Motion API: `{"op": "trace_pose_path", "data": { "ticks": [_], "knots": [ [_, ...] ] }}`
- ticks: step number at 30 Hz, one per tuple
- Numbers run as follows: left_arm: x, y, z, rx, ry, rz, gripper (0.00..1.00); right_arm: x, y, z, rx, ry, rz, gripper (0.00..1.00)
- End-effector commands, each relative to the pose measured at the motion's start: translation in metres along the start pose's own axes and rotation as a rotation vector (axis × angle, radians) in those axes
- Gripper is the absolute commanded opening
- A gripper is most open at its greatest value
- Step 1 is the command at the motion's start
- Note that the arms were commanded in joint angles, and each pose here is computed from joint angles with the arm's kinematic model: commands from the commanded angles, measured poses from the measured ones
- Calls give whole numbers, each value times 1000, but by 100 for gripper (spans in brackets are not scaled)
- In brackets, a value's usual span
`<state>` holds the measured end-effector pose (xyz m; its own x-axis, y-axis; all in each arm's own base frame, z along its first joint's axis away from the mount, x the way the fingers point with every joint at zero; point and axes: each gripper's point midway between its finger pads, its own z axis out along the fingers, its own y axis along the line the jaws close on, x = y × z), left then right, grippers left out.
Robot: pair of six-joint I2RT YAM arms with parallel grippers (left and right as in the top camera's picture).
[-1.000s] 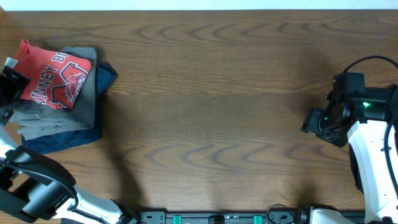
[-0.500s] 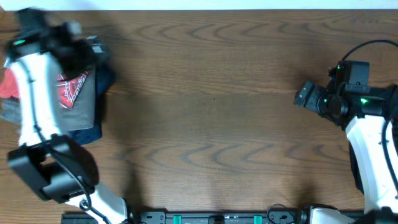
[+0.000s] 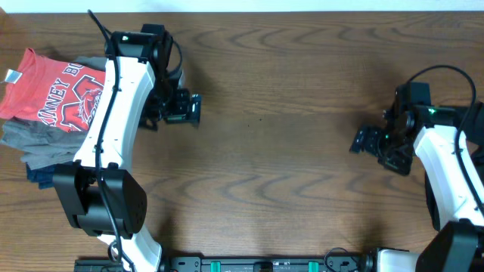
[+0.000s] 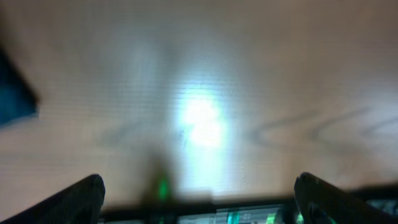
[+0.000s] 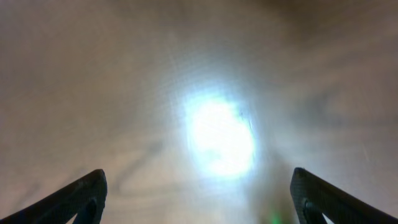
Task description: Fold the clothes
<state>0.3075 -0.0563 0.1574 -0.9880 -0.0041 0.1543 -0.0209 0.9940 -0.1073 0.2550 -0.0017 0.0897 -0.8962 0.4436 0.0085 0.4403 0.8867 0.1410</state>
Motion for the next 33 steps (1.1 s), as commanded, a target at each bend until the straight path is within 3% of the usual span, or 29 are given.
{"op": "trace_pose_path", "data": {
  "ticks": [1, 7, 13, 18, 24, 33],
  "knots": [
    [14, 9, -5, -35, 30, -11, 98, 8, -1, -24, -18, -51, 13, 92],
    [37, 8, -27, -21, -95, 1, 98, 21, -9, -72, -23, -265, -15, 97],
    [53, 6, -50, 26, -492, 43, 98, 35, -12, -122, -77, -643, -23, 99],
    [70, 8, -63, 58, -830, 80, 98, 41, -14, -136, -149, -846, -42, 99],
    [82, 8, -72, 88, -1071, 107, 98, 51, -24, -122, -133, -836, -39, 99],
    [91, 9, -73, 92, -1093, 109, 98, 64, -34, -107, -84, -755, -42, 99]
  ]
}}
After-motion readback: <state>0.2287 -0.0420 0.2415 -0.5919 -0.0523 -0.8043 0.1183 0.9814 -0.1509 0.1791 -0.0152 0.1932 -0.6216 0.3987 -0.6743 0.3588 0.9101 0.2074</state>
